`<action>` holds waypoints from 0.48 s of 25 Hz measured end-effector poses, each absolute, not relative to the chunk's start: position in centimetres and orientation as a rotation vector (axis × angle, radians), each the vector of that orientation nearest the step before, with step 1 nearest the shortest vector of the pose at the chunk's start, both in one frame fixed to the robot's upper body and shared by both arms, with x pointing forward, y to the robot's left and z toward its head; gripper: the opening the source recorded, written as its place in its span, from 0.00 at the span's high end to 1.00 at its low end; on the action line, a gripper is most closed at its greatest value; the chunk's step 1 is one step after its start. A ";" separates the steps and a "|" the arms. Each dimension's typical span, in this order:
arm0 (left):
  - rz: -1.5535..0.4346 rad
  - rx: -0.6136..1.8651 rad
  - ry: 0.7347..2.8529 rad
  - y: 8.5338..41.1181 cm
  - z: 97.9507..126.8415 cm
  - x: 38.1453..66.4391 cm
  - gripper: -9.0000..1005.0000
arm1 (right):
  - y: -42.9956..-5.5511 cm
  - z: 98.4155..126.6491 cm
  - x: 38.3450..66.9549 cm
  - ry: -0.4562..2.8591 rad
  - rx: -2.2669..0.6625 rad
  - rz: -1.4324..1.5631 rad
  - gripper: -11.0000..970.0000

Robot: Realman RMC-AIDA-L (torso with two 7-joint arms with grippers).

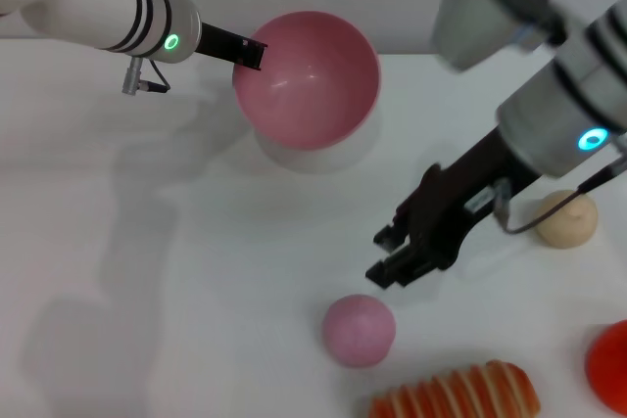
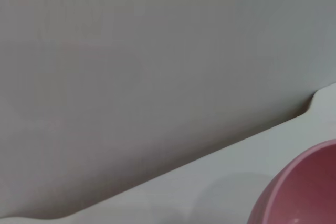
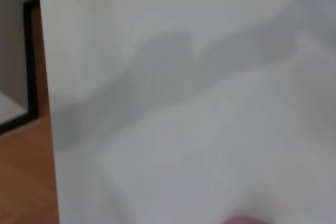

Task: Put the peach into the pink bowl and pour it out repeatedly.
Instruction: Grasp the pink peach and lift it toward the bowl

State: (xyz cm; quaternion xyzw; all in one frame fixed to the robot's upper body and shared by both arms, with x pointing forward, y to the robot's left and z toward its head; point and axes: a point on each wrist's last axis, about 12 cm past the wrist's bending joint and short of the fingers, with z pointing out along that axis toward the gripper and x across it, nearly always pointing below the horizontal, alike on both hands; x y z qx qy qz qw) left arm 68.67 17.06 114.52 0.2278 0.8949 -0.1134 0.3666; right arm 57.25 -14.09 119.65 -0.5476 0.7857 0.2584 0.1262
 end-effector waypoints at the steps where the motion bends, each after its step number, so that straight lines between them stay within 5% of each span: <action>1: -0.291 0.582 2.299 17.1 114.5 68.7 0.94 | -13.8 119.2 57.2 2.296 -1.608 0.747 0.60; 12: -0.287 0.588 2.299 17.1 114.0 68.4 0.93 | -11.7 114.4 56.6 2.407 -1.653 0.665 0.60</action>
